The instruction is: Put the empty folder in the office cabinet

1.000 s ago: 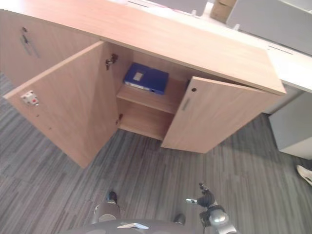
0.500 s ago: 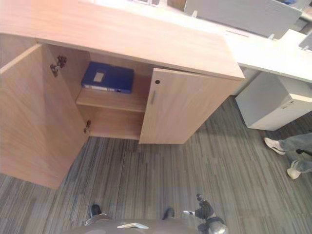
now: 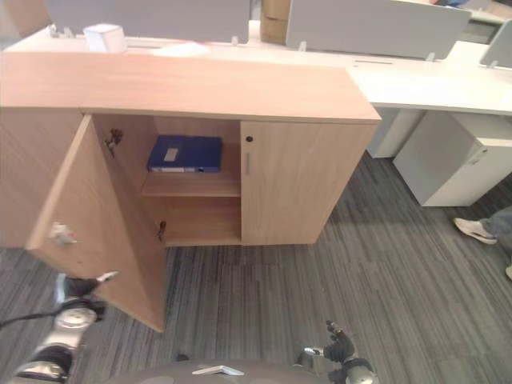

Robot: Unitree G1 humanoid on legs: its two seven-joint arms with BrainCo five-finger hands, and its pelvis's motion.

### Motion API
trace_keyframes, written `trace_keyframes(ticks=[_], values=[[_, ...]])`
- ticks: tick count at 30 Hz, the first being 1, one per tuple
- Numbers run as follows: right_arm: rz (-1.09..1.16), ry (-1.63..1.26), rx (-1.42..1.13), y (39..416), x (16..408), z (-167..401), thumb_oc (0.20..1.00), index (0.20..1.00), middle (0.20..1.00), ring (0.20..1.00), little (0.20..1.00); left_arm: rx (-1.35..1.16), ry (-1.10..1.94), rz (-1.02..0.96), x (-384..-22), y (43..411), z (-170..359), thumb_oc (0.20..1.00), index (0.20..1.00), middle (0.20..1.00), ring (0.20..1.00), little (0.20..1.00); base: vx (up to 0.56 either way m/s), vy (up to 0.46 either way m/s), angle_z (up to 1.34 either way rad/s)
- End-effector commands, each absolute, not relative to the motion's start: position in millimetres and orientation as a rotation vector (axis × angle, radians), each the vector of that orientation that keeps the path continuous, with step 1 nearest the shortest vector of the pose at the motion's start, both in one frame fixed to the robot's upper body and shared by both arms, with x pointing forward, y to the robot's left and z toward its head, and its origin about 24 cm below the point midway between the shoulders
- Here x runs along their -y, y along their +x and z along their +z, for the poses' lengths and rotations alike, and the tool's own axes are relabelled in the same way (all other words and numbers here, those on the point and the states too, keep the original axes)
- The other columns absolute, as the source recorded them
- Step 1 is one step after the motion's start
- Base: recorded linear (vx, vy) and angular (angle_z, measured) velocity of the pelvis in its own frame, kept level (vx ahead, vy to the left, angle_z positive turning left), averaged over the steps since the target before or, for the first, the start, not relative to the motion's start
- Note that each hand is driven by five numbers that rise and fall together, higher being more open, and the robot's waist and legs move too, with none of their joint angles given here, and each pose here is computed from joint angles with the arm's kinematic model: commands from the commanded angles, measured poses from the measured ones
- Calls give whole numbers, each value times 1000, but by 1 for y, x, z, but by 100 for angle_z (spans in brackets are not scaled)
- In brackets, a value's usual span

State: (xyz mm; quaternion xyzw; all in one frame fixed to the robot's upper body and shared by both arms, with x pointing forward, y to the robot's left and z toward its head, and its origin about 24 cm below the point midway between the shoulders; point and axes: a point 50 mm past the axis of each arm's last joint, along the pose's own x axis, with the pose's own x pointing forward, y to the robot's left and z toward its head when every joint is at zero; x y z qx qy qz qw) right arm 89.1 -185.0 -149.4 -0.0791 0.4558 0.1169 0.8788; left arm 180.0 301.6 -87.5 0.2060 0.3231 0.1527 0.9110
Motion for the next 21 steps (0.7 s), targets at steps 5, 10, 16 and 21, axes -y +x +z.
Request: trace_keyframes(ticks=[5,10,16,21], values=[[224,-379,-863,118,214,-136,1000,1000,1000,1000,1000,-413,450,169,-275,250,-46,1000,1000,1000,1000,1000,42,-54,-18],[211,-438,-862,116,228,-132,1000,1000,1000,1000,1000,-323,481,249,-295,274,-15,1000,1000,1000,1000,1000,46,-36,-25],[197,-464,-879,112,237,-133,1000,1000,1000,1000,1000,-266,533,415,-341,281,23,1000,1000,1000,1000,1000,14,-5,-8],[181,-455,-905,107,238,-136,1000,1000,1000,1000,1000,-299,544,419,-346,274,18,1000,1000,1000,1000,1000,5,33,1]])
